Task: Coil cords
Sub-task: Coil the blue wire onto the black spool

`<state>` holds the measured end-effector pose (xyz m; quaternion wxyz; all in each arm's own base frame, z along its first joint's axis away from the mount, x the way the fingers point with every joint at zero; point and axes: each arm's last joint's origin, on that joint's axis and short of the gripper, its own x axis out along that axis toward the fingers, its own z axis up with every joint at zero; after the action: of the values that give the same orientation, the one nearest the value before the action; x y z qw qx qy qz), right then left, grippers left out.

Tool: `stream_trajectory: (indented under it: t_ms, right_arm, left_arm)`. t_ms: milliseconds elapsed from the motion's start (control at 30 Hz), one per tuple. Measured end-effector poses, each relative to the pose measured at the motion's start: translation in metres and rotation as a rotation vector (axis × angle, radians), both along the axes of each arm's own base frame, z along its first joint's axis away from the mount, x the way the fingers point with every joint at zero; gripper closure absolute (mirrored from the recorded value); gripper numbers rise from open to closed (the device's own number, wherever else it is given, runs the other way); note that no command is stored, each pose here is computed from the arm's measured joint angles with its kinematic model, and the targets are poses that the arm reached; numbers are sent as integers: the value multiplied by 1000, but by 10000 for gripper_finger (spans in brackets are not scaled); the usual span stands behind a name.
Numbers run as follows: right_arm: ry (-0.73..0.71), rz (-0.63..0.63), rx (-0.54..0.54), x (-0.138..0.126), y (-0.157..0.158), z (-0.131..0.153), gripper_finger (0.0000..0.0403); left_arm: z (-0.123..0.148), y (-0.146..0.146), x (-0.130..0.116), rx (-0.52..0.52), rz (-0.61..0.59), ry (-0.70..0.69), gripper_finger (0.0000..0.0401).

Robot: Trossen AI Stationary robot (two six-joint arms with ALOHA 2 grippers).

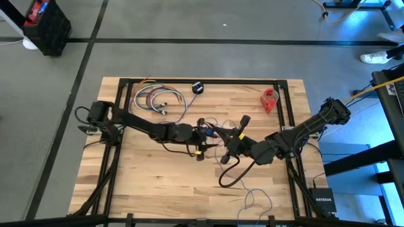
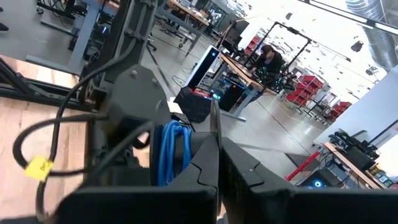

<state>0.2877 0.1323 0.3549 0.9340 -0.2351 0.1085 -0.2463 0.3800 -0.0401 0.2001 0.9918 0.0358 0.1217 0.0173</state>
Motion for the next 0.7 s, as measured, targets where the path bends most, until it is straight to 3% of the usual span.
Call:
stream_trajectory:
  t_ms: [167, 300, 600, 700]
  right_arm:
    - [2, 6, 0, 0, 0, 0, 397]
    - [3, 6, -1, 0, 0, 0, 397]
    - [3, 6, 0, 0, 0, -1, 397]
    - [3, 7, -1, 0, 0, -1, 397]
  left_arm:
    - [1, -4, 16, -24, -1, 47, 227]
    - [2, -7, 19, -38, -59, 80, 229]
    - [-4, -3, 23, -40, -53, 65, 231]
    - [-7, -4, 25, -17, -61, 63, 253]
